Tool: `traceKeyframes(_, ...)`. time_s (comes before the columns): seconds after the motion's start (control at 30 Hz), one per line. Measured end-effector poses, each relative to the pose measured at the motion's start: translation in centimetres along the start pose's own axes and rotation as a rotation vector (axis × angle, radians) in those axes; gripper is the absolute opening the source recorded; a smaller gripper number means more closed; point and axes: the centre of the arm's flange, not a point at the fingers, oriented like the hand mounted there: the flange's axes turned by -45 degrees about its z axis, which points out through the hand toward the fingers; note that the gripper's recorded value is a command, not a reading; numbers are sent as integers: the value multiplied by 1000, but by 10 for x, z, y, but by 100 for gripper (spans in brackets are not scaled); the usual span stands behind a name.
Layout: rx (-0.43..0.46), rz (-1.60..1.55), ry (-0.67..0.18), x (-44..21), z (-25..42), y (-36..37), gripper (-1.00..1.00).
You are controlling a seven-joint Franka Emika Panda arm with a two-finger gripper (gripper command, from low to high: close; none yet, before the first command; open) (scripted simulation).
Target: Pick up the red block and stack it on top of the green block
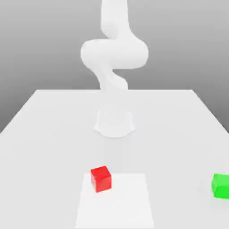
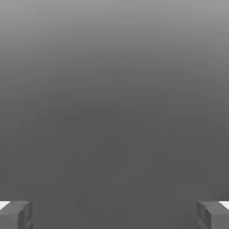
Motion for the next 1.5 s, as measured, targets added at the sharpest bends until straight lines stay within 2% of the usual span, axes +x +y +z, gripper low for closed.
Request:
traceKeyframes(0.3, 53, -159, -332, -109, 203, 21, 0)
traceKeyframes(0.6, 133, -345, -686, -304, 325, 29, 0)
traceKeyframes(0.8, 139, -359, -710, -350, 365, 29, 0)
traceKeyframes(0.83, 139, -358, -711, -356, 371, 29, -100)
traceKeyframes(1.07, 140, -358, -712, -357, 372, 29, -100)
traceKeyframes(1.3, 141, -357, -711, -321, 330, 29, -100)
traceKeyframes(1.5, 270, -755, -683, -271, 344, -93, -100)
